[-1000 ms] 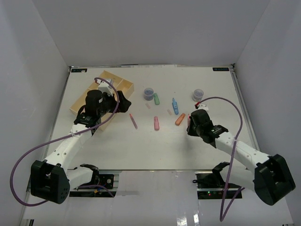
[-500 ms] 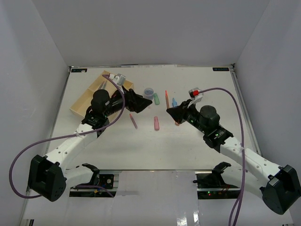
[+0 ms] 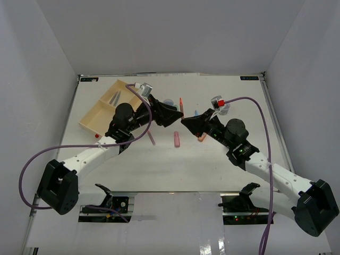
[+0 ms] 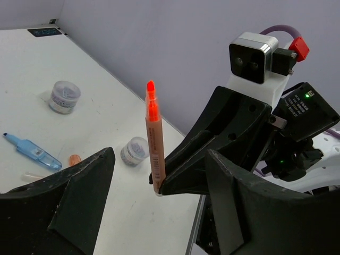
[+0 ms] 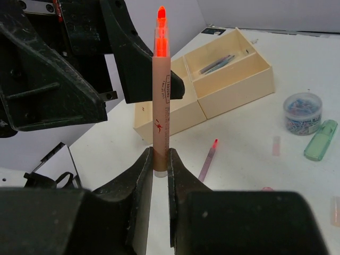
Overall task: Sort the stationery into containers
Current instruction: Pick up the pen from the center of the board.
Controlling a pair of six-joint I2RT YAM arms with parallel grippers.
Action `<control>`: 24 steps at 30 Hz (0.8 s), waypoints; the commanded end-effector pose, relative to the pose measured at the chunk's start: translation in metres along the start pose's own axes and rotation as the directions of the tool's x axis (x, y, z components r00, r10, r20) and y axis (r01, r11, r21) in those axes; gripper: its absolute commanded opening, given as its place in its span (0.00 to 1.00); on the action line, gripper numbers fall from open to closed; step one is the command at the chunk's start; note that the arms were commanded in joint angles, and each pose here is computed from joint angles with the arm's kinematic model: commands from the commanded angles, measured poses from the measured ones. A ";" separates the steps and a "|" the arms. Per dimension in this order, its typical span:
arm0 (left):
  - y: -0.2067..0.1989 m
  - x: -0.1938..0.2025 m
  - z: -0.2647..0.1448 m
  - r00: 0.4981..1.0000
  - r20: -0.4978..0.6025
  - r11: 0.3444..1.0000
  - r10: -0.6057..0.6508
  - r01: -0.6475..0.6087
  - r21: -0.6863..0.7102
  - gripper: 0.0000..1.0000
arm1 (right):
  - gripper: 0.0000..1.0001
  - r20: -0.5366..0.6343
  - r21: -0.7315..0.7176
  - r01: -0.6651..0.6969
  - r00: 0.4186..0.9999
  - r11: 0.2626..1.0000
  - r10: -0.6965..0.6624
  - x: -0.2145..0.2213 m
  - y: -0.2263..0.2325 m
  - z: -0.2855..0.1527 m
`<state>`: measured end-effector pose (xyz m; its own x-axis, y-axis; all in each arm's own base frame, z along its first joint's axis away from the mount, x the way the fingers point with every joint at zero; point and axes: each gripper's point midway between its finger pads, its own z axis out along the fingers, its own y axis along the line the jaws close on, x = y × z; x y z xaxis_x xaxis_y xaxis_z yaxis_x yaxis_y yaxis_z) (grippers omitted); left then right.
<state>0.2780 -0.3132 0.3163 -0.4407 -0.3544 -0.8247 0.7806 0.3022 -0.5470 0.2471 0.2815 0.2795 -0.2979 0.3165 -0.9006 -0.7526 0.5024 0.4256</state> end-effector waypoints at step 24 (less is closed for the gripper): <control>-0.021 0.002 0.021 0.999 0.033 0.994 0.005 -0.009 0.109 0.42 | 0.08 0.089 -0.154 -0.018 0.996 0.988 0.032 -0.025 0.034 0.009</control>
<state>0.2745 -0.3364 0.3112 -0.4522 -0.3612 -0.8155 0.7994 0.2415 -0.5501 0.2378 0.2950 0.2919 -0.3156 0.3509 -0.8816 -0.7962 0.4074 0.4472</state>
